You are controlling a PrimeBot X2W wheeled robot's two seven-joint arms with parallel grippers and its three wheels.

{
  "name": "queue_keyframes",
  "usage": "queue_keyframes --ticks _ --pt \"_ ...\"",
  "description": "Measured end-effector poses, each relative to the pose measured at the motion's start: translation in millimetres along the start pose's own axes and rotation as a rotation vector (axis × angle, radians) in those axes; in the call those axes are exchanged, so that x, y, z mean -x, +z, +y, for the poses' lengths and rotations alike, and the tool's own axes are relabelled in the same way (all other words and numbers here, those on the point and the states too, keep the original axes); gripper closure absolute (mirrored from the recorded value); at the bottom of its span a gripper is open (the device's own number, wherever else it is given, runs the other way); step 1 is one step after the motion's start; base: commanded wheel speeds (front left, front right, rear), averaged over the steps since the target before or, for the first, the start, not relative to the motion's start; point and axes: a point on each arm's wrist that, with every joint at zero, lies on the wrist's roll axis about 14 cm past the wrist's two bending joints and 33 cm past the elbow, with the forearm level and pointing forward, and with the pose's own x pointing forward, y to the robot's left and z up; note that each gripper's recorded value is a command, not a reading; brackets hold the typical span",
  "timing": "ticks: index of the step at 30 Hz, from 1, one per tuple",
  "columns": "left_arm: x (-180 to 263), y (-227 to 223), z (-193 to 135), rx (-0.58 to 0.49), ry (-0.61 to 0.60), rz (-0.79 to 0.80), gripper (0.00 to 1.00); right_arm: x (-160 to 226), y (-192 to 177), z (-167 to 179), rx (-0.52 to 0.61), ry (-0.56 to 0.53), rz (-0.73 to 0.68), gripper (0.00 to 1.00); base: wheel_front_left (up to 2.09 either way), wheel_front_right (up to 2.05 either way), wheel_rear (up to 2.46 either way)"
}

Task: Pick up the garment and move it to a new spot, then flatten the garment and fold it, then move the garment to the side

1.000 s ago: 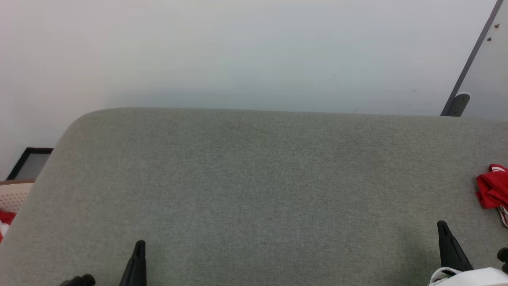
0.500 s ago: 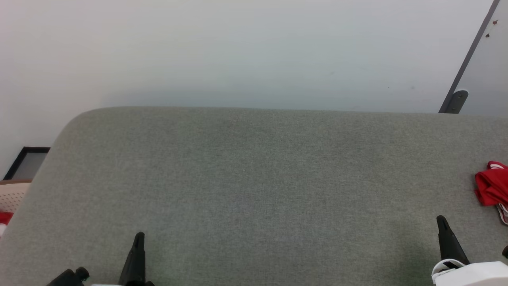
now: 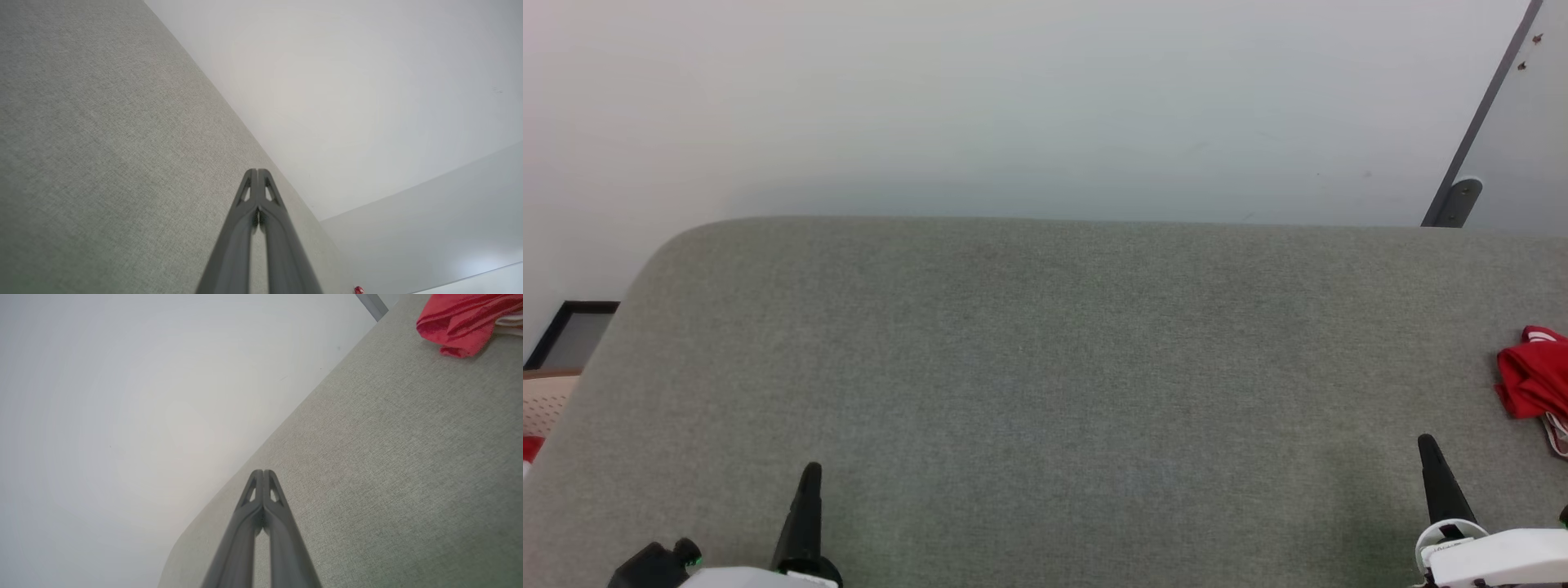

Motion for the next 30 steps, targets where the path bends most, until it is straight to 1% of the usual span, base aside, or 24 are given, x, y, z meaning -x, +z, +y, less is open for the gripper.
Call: queue_keyframes --ticks 14,30 --pt "-10 -1 -4 0.144 -0.003 0.013 1.00 -4 1 1 -0.160 -0.002 0.001 1.00 0.00 0.00 0.00" --pt "-19 -5 -9 0.290 -0.011 0.032 1.00 -7 1 3 -0.311 -0.001 0.004 1.00 0.00 0.00 0.00"
